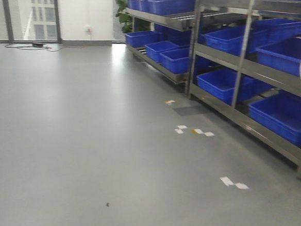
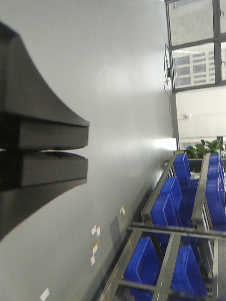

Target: Move white bin to right shelf second layer

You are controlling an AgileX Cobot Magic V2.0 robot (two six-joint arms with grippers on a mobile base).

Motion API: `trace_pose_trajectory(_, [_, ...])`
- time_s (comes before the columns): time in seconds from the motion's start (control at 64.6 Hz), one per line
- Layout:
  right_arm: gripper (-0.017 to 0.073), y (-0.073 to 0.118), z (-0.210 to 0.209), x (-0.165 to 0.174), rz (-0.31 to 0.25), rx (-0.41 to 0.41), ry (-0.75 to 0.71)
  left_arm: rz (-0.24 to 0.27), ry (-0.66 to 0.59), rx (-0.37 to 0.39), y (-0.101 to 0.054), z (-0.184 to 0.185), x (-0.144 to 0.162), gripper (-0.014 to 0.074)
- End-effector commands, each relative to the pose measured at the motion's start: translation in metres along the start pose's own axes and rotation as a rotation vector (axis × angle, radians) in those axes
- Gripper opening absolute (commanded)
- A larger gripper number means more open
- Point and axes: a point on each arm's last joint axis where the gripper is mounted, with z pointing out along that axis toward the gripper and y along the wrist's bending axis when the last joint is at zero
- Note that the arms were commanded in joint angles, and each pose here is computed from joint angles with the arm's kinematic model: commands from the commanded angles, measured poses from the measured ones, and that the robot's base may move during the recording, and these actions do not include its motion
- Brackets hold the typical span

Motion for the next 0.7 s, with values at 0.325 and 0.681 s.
trace_pose_trajectory(0.325, [0.0055,0.0006,-0.006,-0.0145,-0.002,-0.004,-0.109,-0.013,-0.074,0.007,-0.0004,-0.0005,0.0012,0.0085])
trace_pose_trajectory(0.681, [0.0055,0.0006,-0.006,-0.0145,-0.002,-0.004,-0.109,-0.014,-0.075,0.062,-0.0035,-0.0006,0.0011,0.0085])
